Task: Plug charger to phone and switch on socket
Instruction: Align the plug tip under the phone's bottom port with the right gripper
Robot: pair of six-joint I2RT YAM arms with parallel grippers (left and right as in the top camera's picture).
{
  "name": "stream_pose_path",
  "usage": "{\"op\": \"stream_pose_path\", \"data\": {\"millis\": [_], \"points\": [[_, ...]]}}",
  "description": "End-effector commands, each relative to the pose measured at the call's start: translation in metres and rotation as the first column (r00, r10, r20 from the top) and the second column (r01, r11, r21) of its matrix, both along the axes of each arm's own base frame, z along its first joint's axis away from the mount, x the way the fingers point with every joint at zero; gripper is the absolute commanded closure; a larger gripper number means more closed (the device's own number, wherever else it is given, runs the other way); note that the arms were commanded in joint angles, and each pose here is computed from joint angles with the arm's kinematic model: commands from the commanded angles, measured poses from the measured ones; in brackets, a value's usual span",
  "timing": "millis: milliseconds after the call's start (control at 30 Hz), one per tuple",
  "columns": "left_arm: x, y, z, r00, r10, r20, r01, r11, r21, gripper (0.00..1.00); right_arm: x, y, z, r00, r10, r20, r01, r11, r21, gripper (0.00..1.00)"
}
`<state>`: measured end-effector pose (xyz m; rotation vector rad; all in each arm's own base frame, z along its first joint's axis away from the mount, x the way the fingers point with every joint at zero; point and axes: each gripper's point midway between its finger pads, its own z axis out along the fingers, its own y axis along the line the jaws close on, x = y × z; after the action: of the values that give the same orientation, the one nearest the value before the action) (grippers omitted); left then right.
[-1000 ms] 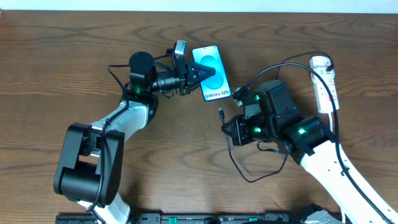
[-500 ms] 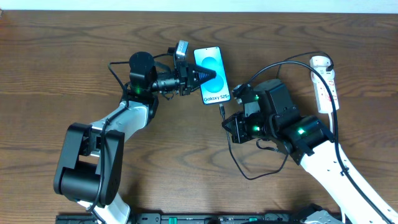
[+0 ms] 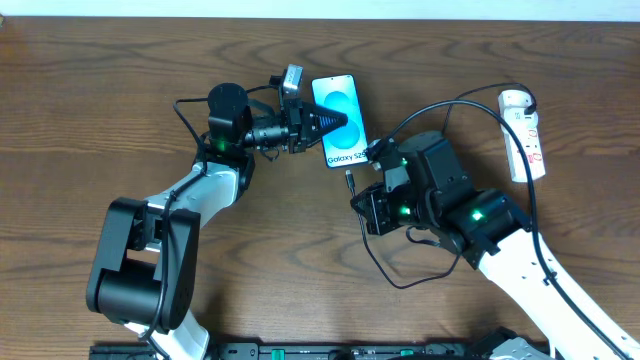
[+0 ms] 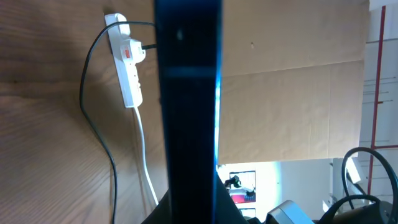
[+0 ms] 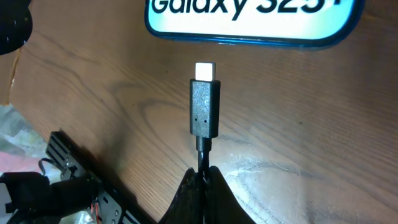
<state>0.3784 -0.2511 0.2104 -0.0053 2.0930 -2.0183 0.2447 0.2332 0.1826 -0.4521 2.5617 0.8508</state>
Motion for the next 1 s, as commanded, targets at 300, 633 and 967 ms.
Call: {"op": "stream_pose_path", "data": {"millis": [300, 633, 967], "points": [[-0.002, 0.000, 0.014, 0.999, -0.021, 0.035, 0.022, 1.000, -0.012, 0.93, 0.008, -0.001, 0.002, 0.999, -0.016, 0.045, 0.017, 1.000, -0.022, 0.99], [-0.002, 0.000, 0.014, 0.999, -0.021, 0.025, 0.021, 1.000, -0.014, 0.93, 0.011, 0.001, -0.001, 0.999, -0.015, 0.045, 0.016, 1.000, -0.022, 0.99], [-0.002, 0.000, 0.014, 1.000, -0.021, 0.020, 0.022, 1.000, -0.015, 0.93, 0.005, 0.008, -0.005, 1.000, -0.006, 0.026, 0.007, 1.000, -0.027, 0.99]]}}
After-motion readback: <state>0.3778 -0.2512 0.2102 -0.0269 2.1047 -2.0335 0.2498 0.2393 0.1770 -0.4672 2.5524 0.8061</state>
